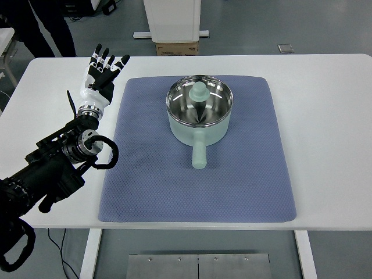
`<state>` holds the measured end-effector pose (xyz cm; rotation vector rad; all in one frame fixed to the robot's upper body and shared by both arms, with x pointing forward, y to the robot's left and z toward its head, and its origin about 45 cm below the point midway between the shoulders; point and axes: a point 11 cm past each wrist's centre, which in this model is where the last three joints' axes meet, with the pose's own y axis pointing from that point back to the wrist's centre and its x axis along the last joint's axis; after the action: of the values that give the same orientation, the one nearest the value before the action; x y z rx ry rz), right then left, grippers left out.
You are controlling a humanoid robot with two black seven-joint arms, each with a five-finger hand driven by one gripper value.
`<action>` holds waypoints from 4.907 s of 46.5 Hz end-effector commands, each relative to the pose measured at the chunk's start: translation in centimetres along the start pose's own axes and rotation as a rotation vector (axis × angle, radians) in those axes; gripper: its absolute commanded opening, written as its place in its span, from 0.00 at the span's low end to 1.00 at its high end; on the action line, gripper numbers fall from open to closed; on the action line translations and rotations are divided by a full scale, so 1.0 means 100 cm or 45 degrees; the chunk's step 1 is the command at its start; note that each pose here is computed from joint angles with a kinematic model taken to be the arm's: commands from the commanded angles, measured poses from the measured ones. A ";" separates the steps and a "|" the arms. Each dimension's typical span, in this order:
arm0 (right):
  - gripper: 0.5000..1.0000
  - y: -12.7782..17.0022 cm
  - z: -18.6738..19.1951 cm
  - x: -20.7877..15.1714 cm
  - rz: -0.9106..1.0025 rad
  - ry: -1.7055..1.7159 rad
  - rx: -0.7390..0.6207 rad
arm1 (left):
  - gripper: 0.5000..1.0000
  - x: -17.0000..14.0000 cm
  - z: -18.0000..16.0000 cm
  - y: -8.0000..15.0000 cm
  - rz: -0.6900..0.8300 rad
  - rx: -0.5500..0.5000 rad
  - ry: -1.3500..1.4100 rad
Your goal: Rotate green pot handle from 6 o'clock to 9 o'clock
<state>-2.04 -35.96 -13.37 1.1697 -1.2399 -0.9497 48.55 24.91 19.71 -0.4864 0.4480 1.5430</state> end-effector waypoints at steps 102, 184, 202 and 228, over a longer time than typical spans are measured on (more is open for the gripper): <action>1.00 0.000 0.000 0.000 -0.001 0.000 0.001 | 1.00 -0.179 0.111 0.000 -1.261 -0.111 -1.357; 1.00 0.000 0.000 0.001 0.002 0.000 -0.001 | 1.00 -0.274 -0.001 0.127 -2.638 -0.068 -2.563; 1.00 0.000 0.000 0.001 0.002 0.000 -0.001 | 1.00 -0.248 -0.017 0.127 -2.672 0.032 -2.606; 1.00 0.000 0.000 0.001 0.002 0.000 -0.001 | 1.00 -0.222 -0.035 0.130 -2.733 0.137 -2.666</action>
<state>-2.04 -35.98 -13.36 1.1692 -1.2400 -0.9493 36.17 4.12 29.42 0.7691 -1.3115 -0.6342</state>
